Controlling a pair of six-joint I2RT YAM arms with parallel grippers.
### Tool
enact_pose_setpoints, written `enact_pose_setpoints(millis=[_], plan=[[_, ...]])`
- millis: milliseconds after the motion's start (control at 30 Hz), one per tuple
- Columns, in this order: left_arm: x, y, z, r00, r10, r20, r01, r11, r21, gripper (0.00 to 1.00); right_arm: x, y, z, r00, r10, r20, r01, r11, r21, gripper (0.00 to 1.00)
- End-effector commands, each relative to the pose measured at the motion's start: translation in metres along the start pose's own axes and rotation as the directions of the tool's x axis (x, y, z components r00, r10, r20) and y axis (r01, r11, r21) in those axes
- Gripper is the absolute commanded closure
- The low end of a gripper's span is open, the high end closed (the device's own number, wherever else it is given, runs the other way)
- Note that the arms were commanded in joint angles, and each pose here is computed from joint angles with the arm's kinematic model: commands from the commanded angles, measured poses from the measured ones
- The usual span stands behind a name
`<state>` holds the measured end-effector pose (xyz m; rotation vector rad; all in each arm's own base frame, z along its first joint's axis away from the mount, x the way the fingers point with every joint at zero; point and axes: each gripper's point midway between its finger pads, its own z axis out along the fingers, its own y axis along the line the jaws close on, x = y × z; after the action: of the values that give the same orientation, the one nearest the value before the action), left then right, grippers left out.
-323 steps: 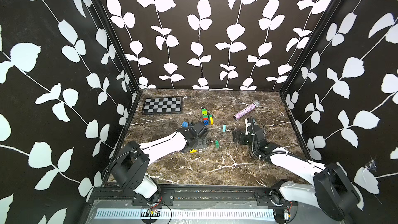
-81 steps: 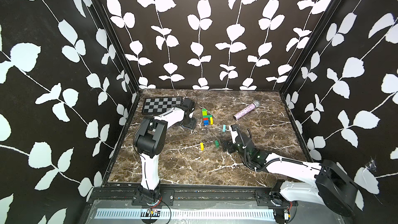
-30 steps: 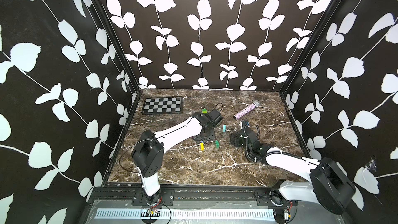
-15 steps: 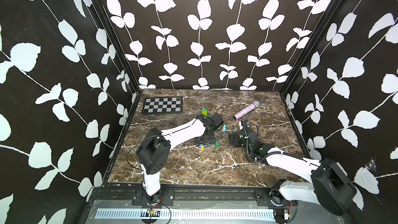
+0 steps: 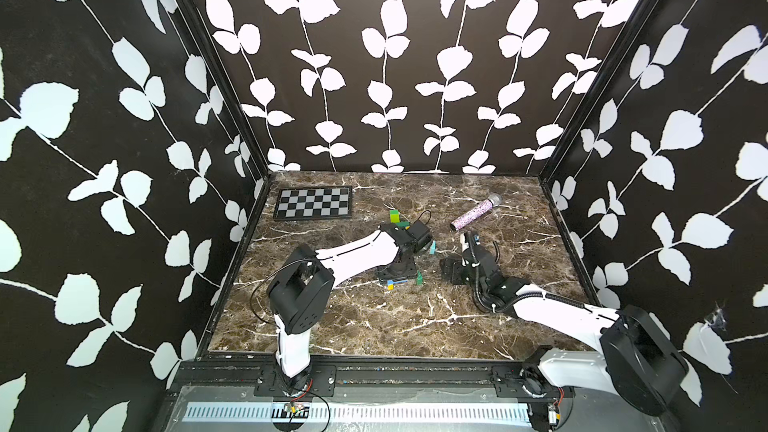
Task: Assemble the letter h with lego
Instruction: Assemble the lego brick with the lego brick.
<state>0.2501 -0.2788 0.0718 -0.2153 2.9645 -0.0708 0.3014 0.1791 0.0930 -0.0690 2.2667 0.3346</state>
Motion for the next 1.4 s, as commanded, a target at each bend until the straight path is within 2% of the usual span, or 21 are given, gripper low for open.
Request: enact_pose_setpoints(millis=[0,200,367,433,700,1000,1367], plan=[[0.008,0.005,0.01,1.0,0.013,-0.028,-0.013,1.0,-0.018,0.83,-0.008,0.002,-0.002,0.999,0.024,0.03,-0.023,1.0,-0.012,0.08],[0.011,0.006,0.014,0.999,0.029,-0.039,-0.03,0.999,-0.023,0.83,-0.008,0.002,-0.001,0.999,0.023,0.03,-0.022,1.0,-0.014,0.08],[0.017,0.0,0.02,0.995,0.062,-0.076,-0.062,0.998,0.0,0.84,-0.007,0.002,-0.002,0.999,0.02,0.029,-0.02,1.0,-0.014,0.08],[0.02,-0.001,0.022,0.993,0.077,-0.093,-0.076,0.997,0.012,0.88,-0.008,0.002,-0.001,0.999,0.021,0.029,-0.021,1.0,-0.014,0.08],[0.029,-0.003,0.025,0.984,0.126,-0.126,-0.12,0.992,0.048,0.88,-0.007,0.002,-0.001,0.999,0.018,0.027,-0.018,1.0,-0.015,0.08],[0.037,0.011,0.026,0.976,0.17,-0.14,-0.167,0.985,0.03,0.89,-0.007,0.004,0.0,1.0,0.015,0.022,-0.015,1.0,-0.022,0.08],[0.043,0.006,0.029,0.938,0.298,-0.176,-0.289,0.954,0.075,0.89,-0.005,0.005,0.002,1.0,0.008,0.011,-0.008,1.0,-0.025,0.08]])
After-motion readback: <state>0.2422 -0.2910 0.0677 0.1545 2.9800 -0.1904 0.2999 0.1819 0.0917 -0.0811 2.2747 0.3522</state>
